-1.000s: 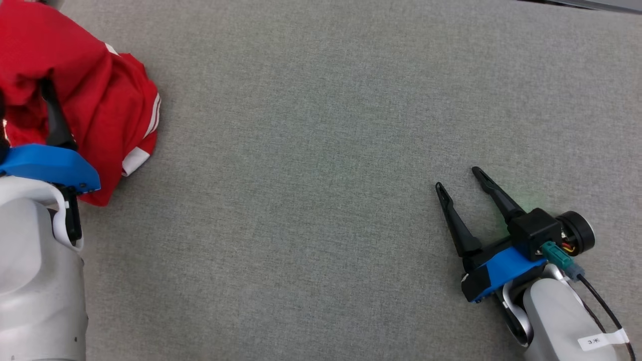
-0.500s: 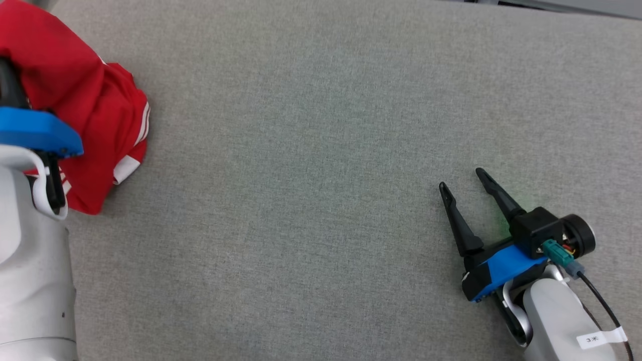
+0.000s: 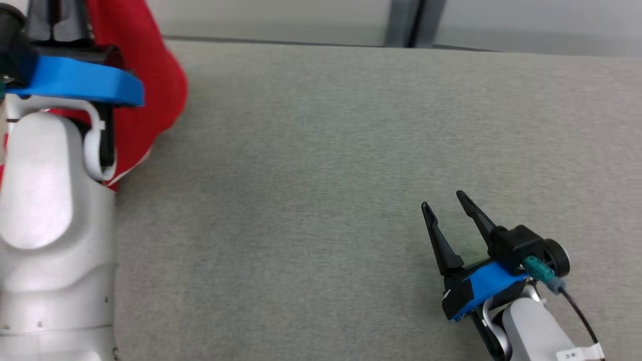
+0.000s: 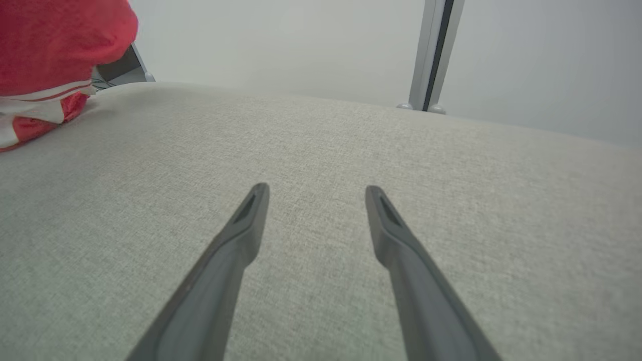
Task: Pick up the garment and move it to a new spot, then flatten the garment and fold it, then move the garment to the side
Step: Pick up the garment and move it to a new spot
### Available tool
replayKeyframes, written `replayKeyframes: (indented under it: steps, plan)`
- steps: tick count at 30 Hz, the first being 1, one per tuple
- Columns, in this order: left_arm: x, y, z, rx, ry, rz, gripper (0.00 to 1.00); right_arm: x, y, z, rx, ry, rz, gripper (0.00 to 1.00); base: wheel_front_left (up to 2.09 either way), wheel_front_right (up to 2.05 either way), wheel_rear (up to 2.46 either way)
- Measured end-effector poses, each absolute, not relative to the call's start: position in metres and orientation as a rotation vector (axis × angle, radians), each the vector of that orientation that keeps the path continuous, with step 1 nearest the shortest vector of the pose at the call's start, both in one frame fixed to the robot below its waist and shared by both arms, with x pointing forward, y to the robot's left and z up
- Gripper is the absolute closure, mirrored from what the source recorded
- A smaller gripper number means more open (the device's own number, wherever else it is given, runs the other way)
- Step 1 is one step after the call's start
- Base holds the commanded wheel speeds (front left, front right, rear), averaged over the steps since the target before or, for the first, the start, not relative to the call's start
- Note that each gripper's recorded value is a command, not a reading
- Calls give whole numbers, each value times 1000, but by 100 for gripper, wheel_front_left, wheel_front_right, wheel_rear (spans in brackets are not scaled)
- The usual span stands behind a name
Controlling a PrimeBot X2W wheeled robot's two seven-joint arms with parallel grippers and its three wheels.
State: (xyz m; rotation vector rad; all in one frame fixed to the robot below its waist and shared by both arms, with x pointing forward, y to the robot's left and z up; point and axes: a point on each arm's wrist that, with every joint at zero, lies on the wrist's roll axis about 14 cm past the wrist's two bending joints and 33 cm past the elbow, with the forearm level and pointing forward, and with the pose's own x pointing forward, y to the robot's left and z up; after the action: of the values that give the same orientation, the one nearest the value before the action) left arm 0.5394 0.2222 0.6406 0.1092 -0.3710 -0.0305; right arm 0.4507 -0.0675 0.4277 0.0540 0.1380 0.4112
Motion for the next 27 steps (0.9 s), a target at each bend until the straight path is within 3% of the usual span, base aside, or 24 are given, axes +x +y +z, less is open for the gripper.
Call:
replayKeyframes:
  steps: [14,21,22,23,24,27]
  plan:
    - [528,-6,627,-96,-363,-567,100,411,-158,447,32,118,157,0,0,0,0]
    - [508,-62,596,-152,-271,-711,100,394,-183,450,30,118,79,0,0,0,0]
    - [503,-70,589,-159,-252,-735,90,392,-186,450,30,118,68,0,0,0,0]
    - [499,-75,581,-165,-226,-747,50,390,-188,451,29,118,62,0,0,0,0]
    - [495,-77,572,-171,-200,-748,0,389,-190,451,30,116,55,0,0,0,0]
    - [489,-70,540,-181,-105,-708,0,389,-192,453,33,110,50,0,0,0,0]
